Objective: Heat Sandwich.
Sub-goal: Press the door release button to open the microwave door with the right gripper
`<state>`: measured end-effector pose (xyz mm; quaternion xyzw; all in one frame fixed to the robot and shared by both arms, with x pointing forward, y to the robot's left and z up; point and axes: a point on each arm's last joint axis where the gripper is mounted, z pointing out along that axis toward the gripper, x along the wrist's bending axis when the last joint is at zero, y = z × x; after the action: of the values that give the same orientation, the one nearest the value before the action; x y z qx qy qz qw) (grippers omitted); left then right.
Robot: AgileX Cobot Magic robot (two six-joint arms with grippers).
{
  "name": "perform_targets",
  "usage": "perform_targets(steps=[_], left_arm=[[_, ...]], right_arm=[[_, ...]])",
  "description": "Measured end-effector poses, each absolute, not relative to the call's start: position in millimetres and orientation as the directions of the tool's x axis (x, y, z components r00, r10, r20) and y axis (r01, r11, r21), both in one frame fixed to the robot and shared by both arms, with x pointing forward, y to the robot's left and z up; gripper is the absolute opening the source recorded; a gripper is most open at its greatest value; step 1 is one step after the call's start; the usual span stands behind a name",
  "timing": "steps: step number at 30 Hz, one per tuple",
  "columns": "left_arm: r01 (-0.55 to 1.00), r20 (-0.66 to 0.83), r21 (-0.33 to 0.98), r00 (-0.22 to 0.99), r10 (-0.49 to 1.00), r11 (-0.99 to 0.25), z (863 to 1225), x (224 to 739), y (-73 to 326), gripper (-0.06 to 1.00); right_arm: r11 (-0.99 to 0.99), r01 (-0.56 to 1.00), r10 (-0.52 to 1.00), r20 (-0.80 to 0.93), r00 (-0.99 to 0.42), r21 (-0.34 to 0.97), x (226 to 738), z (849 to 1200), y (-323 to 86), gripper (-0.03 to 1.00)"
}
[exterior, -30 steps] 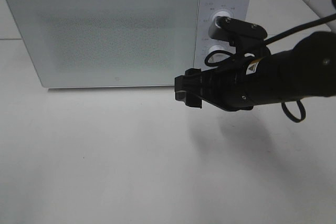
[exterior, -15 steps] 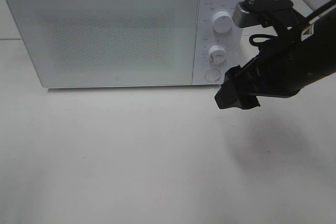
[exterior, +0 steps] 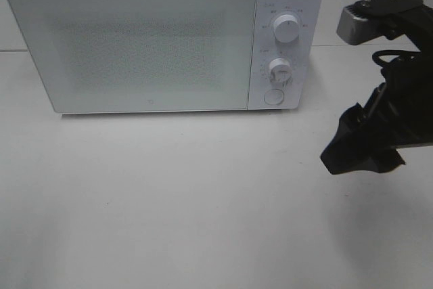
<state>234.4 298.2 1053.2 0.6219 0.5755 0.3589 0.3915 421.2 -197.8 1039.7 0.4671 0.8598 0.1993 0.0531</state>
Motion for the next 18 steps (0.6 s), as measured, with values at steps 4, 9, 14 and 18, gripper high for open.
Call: perform_targets(steps=[4, 9, 14, 18], left_arm=[[0.435, -0.004, 0.900, 0.080, 0.997, -0.031, 1053.2, 234.4, 298.2, 0.99], [0.435, -0.004, 0.900, 0.080, 0.997, -0.031, 1053.2, 234.4, 298.2, 0.99], [0.435, -0.004, 0.900, 0.080, 0.997, -0.031, 1053.2, 234.4, 298.2, 0.99], [0.435, -0.004, 0.900, 0.080, 0.997, -0.031, 1053.2, 234.4, 298.2, 0.99]], right_arm=[[0.505, 0.789, 0.816, 0.104, -0.569, 0.351, 407.1, 1046.5, -203.6, 0.75], [0.511, 0.772, 0.806, 0.102, -0.584, 0.378, 384.3, 1064.3, -213.6, 0.75], [0.494, 0.726, 0.799, 0.080, -0.596, 0.479, 357.1, 1086.1, -226.1, 0.75], [0.451, 0.681, 0.805, 0.068, -0.590, 0.577, 332.1, 1098.4, -238.0, 0.75]])
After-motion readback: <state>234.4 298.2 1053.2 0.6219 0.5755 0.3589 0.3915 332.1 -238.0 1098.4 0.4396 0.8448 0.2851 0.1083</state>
